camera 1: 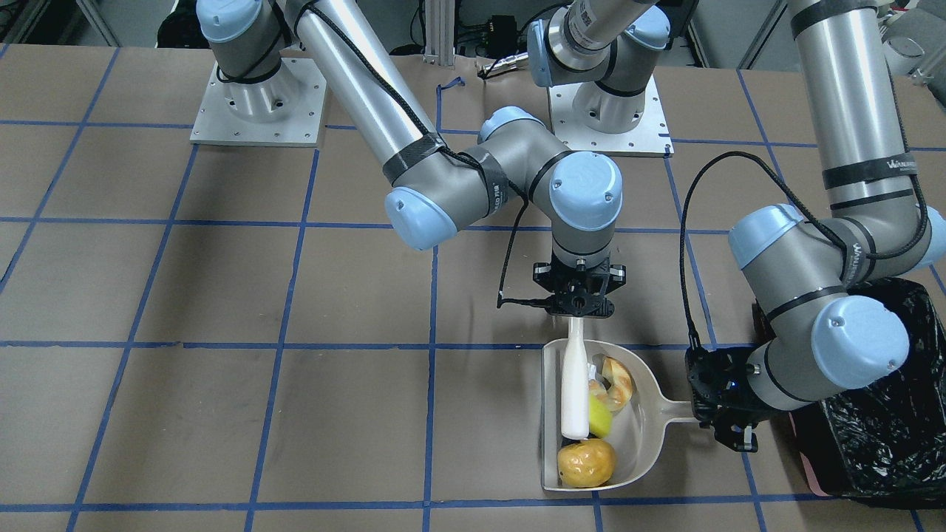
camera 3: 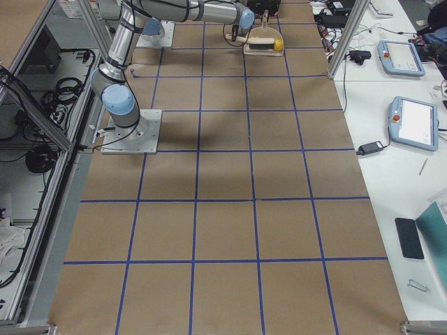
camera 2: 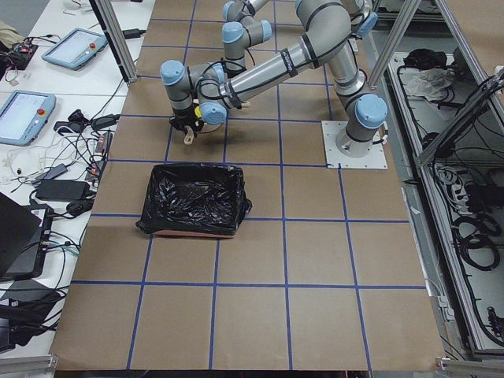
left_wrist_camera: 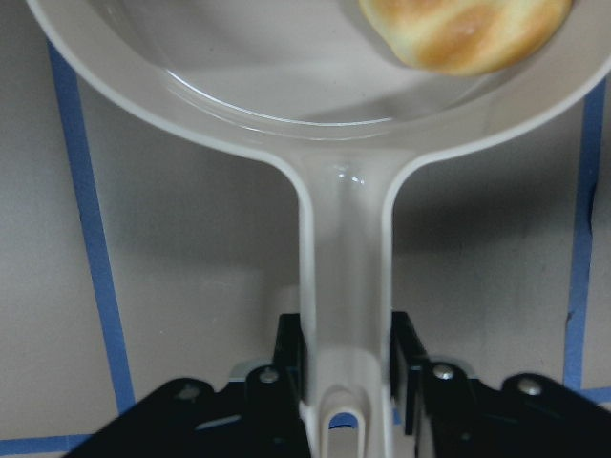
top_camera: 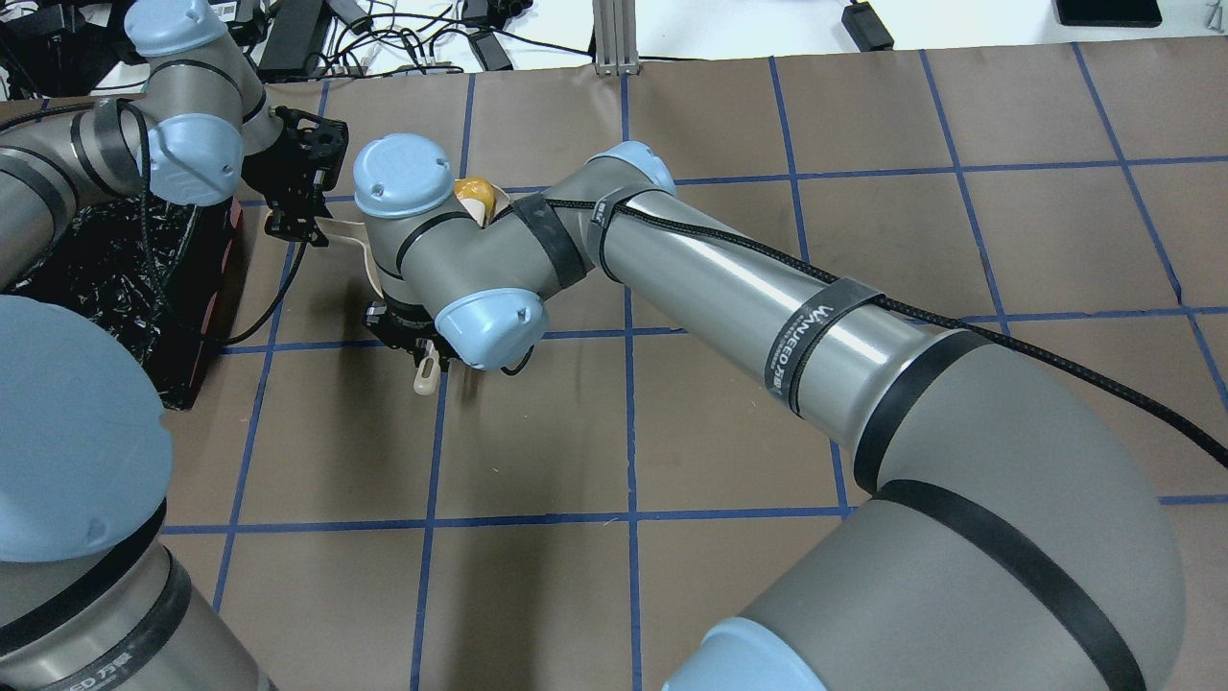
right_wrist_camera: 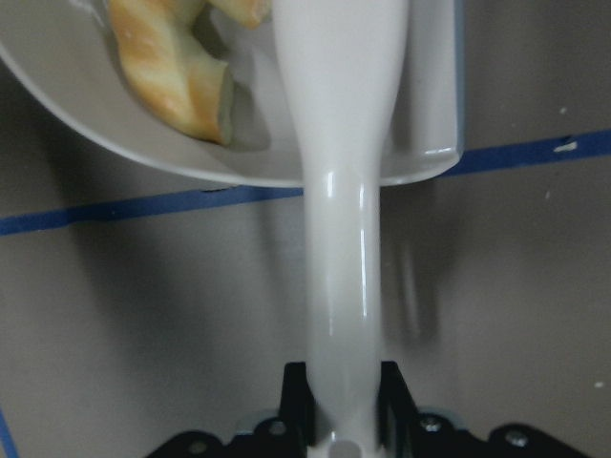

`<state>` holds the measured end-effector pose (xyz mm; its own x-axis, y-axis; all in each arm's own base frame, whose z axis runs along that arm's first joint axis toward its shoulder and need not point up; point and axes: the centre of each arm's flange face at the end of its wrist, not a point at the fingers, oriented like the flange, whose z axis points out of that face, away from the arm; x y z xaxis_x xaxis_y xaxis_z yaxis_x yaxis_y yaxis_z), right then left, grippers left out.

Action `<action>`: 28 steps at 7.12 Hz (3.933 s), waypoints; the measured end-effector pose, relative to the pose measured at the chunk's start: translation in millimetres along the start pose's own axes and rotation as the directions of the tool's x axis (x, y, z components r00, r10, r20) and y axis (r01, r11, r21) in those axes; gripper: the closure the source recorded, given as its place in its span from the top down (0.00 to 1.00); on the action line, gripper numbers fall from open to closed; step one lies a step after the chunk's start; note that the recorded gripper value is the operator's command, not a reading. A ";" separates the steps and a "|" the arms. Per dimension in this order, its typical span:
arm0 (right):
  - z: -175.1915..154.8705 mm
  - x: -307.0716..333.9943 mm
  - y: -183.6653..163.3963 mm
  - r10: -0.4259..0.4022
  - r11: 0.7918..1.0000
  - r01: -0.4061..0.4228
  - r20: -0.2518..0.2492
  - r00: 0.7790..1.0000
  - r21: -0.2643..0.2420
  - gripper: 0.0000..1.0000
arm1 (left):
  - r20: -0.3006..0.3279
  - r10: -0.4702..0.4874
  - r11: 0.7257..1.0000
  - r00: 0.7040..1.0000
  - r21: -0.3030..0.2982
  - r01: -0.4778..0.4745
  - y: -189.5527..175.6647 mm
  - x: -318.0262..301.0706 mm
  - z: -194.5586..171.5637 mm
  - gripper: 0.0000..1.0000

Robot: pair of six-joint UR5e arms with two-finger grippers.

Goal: Sweep and dump trash into bin
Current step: 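Sweep the remaining items into the dustpan with the right gripper's brush, then lift the dustpan with the left gripper while the right gripper withdraws the brush, then carry the dustpan with the left gripper over the black bin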

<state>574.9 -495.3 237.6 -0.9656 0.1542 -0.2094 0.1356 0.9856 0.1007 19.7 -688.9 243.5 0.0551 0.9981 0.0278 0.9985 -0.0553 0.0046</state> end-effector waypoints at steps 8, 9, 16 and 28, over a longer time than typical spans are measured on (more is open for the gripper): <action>-95.8 3.1 2.1 0.073 0.997 -0.073 0.117 0.990 -0.002 0.00 | 0.007 0.004 1.000 1.000 0.001 -0.004 -0.4 0.2 -2.3 0.00; -105.2 7.7 1.3 0.082 0.997 -0.081 0.112 0.990 -0.012 0.00 | 0.007 0.004 1.000 1.000 0.001 -0.004 -0.1 0.3 -2.3 0.00; -227.6 221.1 -110.9 -0.067 0.998 0.065 -0.163 0.984 -0.016 0.00 | 0.046 -0.040 0.997 0.998 0.073 0.036 18.8 4.3 -20.0 0.00; -246.8 555.4 -164.8 -0.234 0.970 0.206 -0.261 0.937 -0.128 0.00 | 0.008 -0.259 0.965 0.966 0.049 0.259 274.8 123.8 -165.1 0.00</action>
<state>-38.6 -589.1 344.7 -0.9940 -0.1037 0.0341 -0.0960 0.9791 0.1791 299.9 -585.1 413.3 -0.2057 0.9784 0.0182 0.9778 0.2062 -0.0376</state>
